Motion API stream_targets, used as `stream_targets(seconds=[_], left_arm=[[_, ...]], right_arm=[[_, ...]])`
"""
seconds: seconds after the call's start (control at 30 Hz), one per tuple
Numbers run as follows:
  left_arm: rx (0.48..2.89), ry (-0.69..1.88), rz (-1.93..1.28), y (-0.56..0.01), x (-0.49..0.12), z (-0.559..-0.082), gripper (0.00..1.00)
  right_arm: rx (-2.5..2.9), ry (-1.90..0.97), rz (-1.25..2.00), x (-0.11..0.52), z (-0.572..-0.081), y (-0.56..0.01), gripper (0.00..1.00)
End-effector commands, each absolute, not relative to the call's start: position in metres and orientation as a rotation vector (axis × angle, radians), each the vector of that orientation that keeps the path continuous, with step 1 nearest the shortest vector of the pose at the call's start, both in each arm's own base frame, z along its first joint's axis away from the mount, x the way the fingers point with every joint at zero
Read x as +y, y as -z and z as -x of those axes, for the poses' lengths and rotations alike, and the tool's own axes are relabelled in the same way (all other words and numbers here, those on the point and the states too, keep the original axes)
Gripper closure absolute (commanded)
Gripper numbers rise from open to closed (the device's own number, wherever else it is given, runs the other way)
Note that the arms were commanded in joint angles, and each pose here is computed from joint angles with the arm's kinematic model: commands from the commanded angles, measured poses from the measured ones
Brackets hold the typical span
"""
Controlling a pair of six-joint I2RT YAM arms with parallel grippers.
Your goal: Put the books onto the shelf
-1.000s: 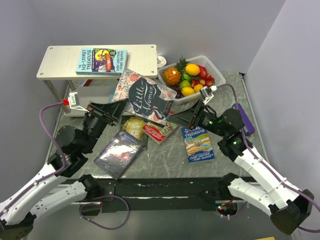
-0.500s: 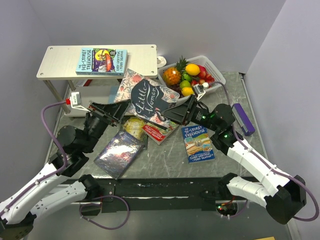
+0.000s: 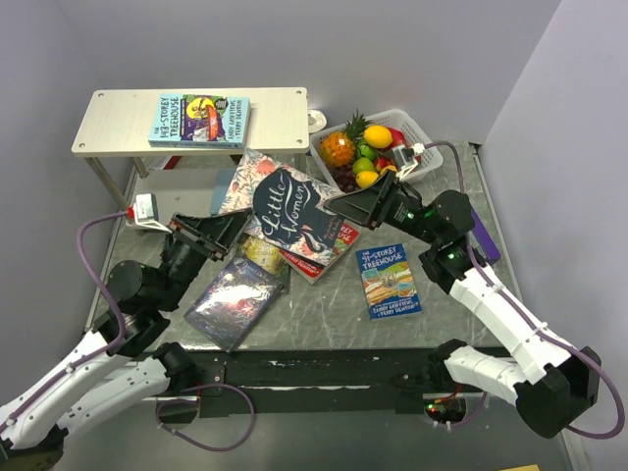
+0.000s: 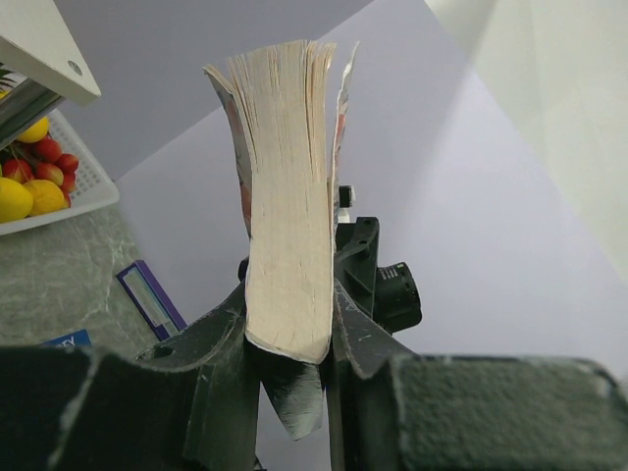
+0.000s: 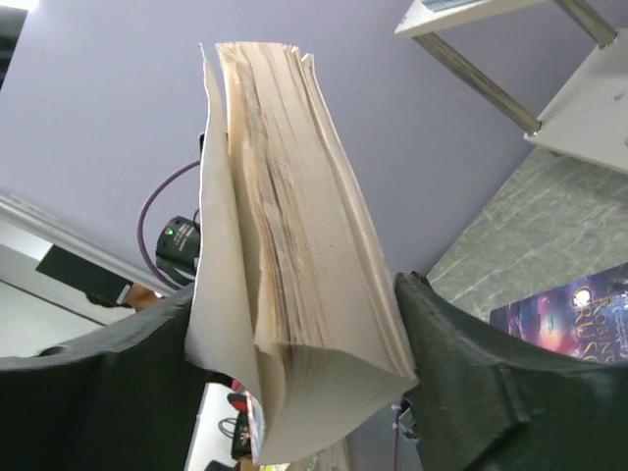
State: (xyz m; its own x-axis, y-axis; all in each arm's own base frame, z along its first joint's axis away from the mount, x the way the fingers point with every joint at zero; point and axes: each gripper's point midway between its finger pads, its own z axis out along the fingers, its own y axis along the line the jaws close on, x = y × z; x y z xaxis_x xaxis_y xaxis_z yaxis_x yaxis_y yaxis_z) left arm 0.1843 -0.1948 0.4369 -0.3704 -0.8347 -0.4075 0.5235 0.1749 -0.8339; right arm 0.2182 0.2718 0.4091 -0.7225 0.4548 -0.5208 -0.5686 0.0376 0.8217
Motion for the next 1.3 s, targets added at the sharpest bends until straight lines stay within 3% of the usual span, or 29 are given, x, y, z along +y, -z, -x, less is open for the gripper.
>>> stream_targets(seconds=[0.0,0.1,0.13,0.2,0.23,0.33,0.37,0.4,0.63,1.23,1.27], left_arm=[[1.180,1.566,0.332,-0.465,-0.187,-0.171,0.99],[1.189,1.556,0.330,-0.463,-0.188,-0.173,0.99],[1.192,1.553,0.332,-0.464,-0.188,-0.173,0.99],[1.219,1.529,0.336,-0.458,-0.189,-0.176,0.92],[1.221,1.510,0.332,-0.459,-0.187,-0.177,0.72],[1.265,1.430,0.342,-0.453,-0.181,-0.181,0.29],[1.283,1.409,0.347,-0.451,-0.179,-0.182,0.08],[1.341,1.354,0.376,-0.438,-0.176,-0.187,0.01],[1.407,1.271,0.335,-0.414,-0.167,-0.181,0.04],[1.335,1.458,-0.047,-0.441,-0.217,-0.149,0.03],[1.331,1.478,-0.072,-0.442,-0.221,-0.146,0.08]], right_arm=[[1.463,-1.790,0.227,0.268,-0.205,-0.443,0.33],[1.463,-1.783,0.241,0.267,-0.203,-0.443,0.54],[1.473,-1.784,0.244,0.267,-0.202,-0.441,0.66],[1.480,-1.783,0.256,0.267,-0.198,-0.442,0.82],[1.502,-1.770,0.253,0.266,-0.200,-0.439,1.00],[1.509,-1.750,0.282,0.263,-0.196,-0.444,1.00],[1.521,-1.750,0.290,0.262,-0.195,-0.445,1.00],[1.515,-1.749,0.318,0.258,-0.190,-0.451,1.00],[1.581,-1.835,0.515,0.248,-0.164,-0.468,1.00],[1.689,-1.917,0.695,0.251,-0.145,-0.452,1.00],[1.701,-1.920,0.691,0.251,-0.146,-0.451,1.00]])
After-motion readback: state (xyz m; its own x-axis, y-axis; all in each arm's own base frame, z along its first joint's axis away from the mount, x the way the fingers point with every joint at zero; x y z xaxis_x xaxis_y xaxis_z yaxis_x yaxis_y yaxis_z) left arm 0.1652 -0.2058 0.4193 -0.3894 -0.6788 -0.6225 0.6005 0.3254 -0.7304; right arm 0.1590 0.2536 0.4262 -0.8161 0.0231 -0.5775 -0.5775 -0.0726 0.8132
